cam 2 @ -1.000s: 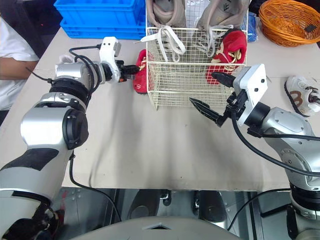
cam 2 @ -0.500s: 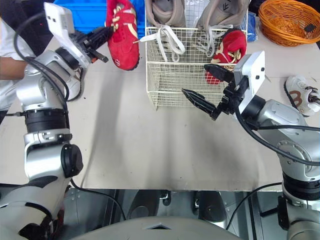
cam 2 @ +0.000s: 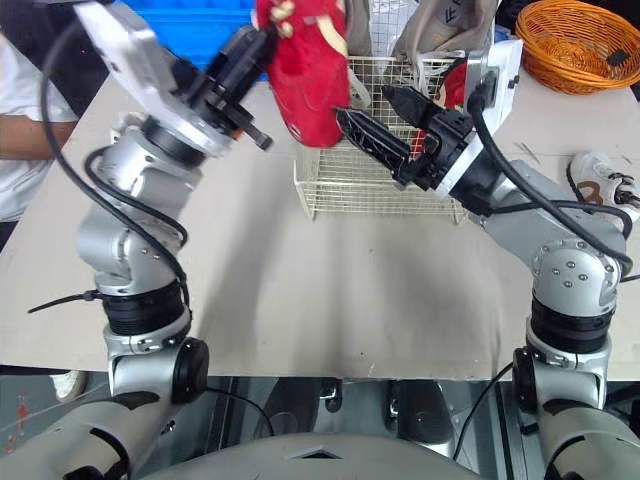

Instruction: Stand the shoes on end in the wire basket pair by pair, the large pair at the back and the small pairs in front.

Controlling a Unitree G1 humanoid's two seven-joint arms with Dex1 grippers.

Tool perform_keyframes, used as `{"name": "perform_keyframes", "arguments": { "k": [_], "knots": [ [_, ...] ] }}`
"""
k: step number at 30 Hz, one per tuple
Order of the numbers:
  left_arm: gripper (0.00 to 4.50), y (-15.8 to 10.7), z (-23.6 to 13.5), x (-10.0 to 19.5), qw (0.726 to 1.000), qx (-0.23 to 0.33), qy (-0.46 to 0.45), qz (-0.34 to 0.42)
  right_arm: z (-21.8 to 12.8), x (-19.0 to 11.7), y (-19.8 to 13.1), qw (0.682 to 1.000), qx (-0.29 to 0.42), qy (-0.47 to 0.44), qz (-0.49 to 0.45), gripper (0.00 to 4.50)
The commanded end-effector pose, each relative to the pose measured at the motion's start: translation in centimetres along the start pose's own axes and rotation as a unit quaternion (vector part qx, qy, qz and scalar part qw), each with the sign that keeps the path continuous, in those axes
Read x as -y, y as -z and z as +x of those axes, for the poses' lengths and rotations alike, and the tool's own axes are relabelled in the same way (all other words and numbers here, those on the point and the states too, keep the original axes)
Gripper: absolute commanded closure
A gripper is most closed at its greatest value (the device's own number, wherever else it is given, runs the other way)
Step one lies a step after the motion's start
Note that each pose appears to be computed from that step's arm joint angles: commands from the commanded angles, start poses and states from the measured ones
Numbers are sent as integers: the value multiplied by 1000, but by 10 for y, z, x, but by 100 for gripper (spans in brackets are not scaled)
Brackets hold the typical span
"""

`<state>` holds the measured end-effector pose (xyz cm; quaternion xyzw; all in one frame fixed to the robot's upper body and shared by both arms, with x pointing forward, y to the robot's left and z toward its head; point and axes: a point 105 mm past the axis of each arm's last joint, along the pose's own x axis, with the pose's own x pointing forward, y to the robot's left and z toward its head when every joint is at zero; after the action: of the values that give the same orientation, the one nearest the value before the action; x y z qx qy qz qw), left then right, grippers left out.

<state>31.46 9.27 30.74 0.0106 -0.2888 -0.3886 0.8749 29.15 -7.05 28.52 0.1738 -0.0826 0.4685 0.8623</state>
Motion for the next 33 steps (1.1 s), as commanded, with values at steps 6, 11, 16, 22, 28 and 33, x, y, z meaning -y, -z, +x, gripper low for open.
{"name": "perform_keyframes", "arguments": {
  "k": [6, 11, 16, 22, 28, 33],
  "knots": [
    [450, -12, 2, 18, 998, 44, 49, 7, 5, -9, -4, 999, 3, -1, 45, 115],
    [364, 0, -2, 24, 996, 1, 83, -30, 2, -8, -7, 999, 4, -2, 43, 344],
    [133, -9, -2, 15, 997, -13, 76, -21, -5, -1, -8, 1000, -7, 4, -11, 421],
    [10, -30, 5, 11, 994, 20, 59, -90, -10, 6, 2, 997, -27, 3, -71, 421],
    [10, -22, 8, 11, 992, -13, 52, -117, -9, -1, 2, 996, -14, -21, -88, 421],
    [226, -9, 5, 15, 991, -53, 61, -107, -9, -4, 2, 994, -9, -30, -100, 421]
  ]
}}
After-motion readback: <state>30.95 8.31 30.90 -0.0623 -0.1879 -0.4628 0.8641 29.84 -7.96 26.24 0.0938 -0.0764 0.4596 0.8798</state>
